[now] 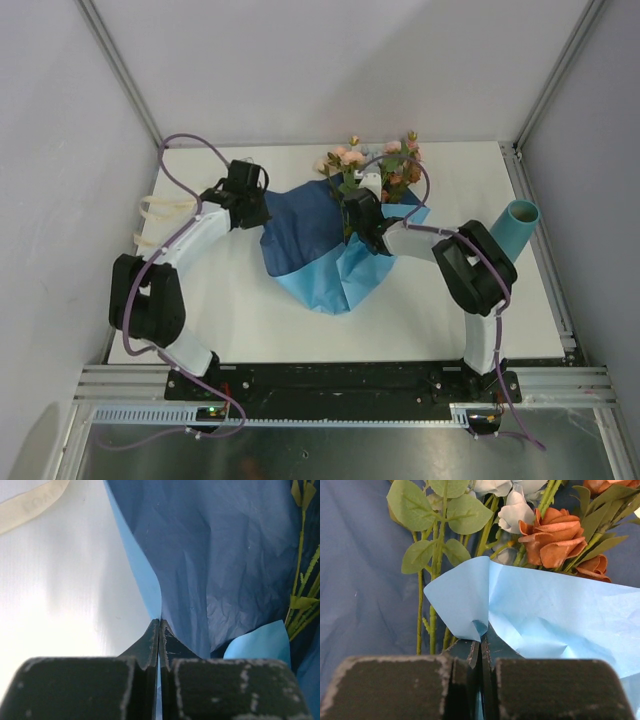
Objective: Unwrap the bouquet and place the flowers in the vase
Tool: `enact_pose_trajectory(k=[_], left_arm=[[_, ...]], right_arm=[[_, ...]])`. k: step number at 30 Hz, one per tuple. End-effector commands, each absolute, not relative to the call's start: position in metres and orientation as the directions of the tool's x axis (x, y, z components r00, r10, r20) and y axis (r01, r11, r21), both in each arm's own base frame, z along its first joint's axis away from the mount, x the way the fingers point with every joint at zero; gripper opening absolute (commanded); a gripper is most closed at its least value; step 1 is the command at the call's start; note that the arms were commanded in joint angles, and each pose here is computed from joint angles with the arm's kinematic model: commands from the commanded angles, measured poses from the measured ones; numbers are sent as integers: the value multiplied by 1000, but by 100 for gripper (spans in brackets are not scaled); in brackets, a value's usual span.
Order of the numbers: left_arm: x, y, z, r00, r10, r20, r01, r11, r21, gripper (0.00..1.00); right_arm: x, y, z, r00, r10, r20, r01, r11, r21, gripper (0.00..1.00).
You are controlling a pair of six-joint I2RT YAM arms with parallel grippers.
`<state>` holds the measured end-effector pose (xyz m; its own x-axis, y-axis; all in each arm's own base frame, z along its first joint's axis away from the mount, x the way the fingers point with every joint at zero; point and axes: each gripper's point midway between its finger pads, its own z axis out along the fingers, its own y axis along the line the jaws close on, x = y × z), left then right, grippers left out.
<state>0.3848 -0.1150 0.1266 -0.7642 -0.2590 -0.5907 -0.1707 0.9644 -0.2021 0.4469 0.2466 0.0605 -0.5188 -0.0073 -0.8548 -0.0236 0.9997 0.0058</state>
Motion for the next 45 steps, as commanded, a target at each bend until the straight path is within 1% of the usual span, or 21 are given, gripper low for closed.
enact_pose_trajectory(k=[1, 5, 10, 14, 18, 21, 27, 30, 32, 34, 36, 41, 43, 45], left_arm=[[401, -102, 133, -730, -282, -622, -209, 959, -190, 0], [400, -93, 115, -759, -249, -601, -204, 968, -144, 0], [403, -88, 100, -786, -210, -582, -188, 977, -99, 0], [409, -84, 93, -795, -206, -571, -191, 978, -87, 0], [416, -86, 87, -808, -174, -562, -160, 984, -75, 0], [422, -88, 80, -820, -156, -551, -141, 988, -69, 0], [425, -88, 75, -826, -149, -544, -139, 988, -59, 0], [427, -87, 71, -830, -142, -539, -139, 989, -46, 0], [427, -87, 70, -831, -147, -536, -144, 988, -49, 0], [427, -90, 70, -833, -152, -532, -141, 988, -62, 0], [428, -92, 70, -833, -157, -531, -142, 987, -69, 0], [428, -94, 69, -833, -172, -525, -150, 985, -86, 0], [427, -94, 67, -835, -174, -521, -152, 985, -87, 0], [426, -95, 67, -836, -177, -519, -151, 984, -91, 0]], right_arm=[[441, 248, 120, -455, -6, -891, -42, 999, 14, 0], [406, 223, 129, -469, 37, -883, 26, 999, 29, 0], [351, 190, 109, -504, 94, -859, 95, 994, 54, 0], [313, 149, 97, -527, 118, -841, 211, 977, 5, 1], [283, 107, 93, -535, 133, -835, 335, 940, -64, 11], [262, 94, 84, -552, 181, -814, 373, 927, -47, 19], [241, 73, 80, -549, 261, -794, 423, 906, 5, 42], [236, 73, 95, -541, 291, -789, 406, 912, 58, 57], [233, 77, 112, -532, 313, -787, 366, 923, 120, 63], [230, 82, 135, -511, 341, -789, 320, 927, 193, 67], [227, 87, 161, -483, 360, -798, 260, 929, 262, 68], [232, 105, 231, -345, 439, -830, 76, 894, 442, 63], [236, 112, 249, -308, 433, -847, 10, 892, 453, 64], [243, 118, 260, -293, 417, -861, -20, 897, 441, 65]])
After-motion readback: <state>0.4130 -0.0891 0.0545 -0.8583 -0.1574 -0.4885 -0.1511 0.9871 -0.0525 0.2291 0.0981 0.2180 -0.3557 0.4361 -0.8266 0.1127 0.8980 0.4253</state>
